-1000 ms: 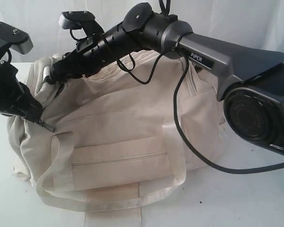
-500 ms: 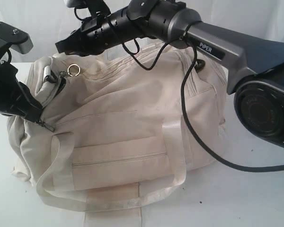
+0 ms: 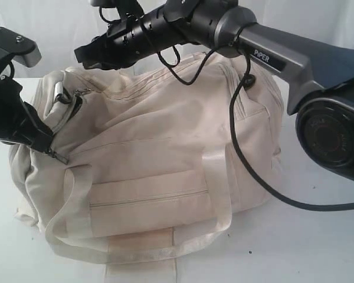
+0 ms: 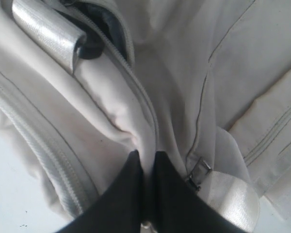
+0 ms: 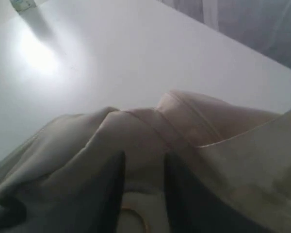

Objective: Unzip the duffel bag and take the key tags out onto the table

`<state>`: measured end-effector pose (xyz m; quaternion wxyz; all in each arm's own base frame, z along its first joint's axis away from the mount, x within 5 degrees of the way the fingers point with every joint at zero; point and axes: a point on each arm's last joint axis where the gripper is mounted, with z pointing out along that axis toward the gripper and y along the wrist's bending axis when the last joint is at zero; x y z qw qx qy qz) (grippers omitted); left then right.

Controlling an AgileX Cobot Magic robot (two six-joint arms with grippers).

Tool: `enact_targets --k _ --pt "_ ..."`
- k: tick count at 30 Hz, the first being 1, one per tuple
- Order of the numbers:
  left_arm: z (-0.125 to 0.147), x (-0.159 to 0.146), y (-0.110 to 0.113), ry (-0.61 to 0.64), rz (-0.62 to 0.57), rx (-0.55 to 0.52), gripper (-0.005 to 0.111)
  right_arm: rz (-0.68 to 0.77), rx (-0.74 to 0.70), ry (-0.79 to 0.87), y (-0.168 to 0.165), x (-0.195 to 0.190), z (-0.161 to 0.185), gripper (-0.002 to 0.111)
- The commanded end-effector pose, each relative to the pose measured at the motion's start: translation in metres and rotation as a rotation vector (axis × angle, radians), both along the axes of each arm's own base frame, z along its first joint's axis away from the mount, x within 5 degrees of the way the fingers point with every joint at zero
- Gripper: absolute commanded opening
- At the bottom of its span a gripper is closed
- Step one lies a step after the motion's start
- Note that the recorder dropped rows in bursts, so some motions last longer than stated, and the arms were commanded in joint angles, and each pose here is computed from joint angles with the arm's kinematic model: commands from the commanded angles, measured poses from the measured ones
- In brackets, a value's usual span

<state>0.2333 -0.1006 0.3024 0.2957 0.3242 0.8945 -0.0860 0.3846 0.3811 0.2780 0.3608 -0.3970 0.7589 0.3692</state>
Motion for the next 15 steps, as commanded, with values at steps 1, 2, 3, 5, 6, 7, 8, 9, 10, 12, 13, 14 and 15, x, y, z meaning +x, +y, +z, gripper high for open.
enact_targets --k 1,2,3,5,6,7,8,9,10,12,13,14,15 --pt "-0.002 -0.007 0.0 0.049 -0.011 0.002 0.0 -0.054 -0.021 0.119 -0.002 0.001 -0.008 0.072" --pt "-0.002 -0.007 0.0 0.049 -0.011 0.002 0.0 -0.069 -0.042 0.139 -0.003 0.002 -0.014 0.073" --pt "-0.002 -0.007 0.0 0.049 -0.011 0.002 0.0 -0.08 -0.06 0.155 -0.003 0.003 -0.019 0.073" --pt "-0.002 -0.007 0.0 0.049 -0.011 0.002 0.0 -0.098 -0.081 0.199 -0.003 0.004 -0.027 0.073" --pt "-0.002 -0.007 0.0 0.049 -0.011 0.002 0.0 -0.097 -0.093 0.228 -0.002 0.004 -0.034 0.073" --pt "-0.002 -0.007 0.0 0.049 -0.011 0.002 0.0 -0.093 -0.089 0.26 -0.002 0.003 -0.035 0.073" --pt "-0.002 -0.007 0.0 0.049 -0.011 0.002 0.0 -0.087 -0.085 0.27 0.0 0.001 -0.035 0.073" --pt "-0.002 -0.007 0.0 0.049 -0.011 0.002 0.0 -0.084 -0.067 0.288 0.001 0.0 -0.034 0.073" --pt "-0.002 -0.007 0.0 0.049 -0.011 0.002 0.0 -0.082 -0.047 0.306 0.002 -0.001 -0.033 0.073" --pt "-0.002 -0.007 0.0 0.049 -0.011 0.002 0.0 -0.07 -0.006 0.352 0.004 -0.004 -0.03 0.07" --pt "-0.002 -0.007 0.0 0.049 -0.011 0.002 0.0 -0.063 -0.006 0.36 0.005 -0.005 -0.03 0.068" --pt "-0.002 -0.007 0.0 0.049 -0.011 0.002 0.0 -0.054 -0.013 0.366 0.005 -0.006 -0.031 0.065" --pt "-0.002 -0.007 0.0 0.049 -0.011 0.002 0.0 -0.04 -0.023 0.378 0.005 -0.008 -0.031 0.062"
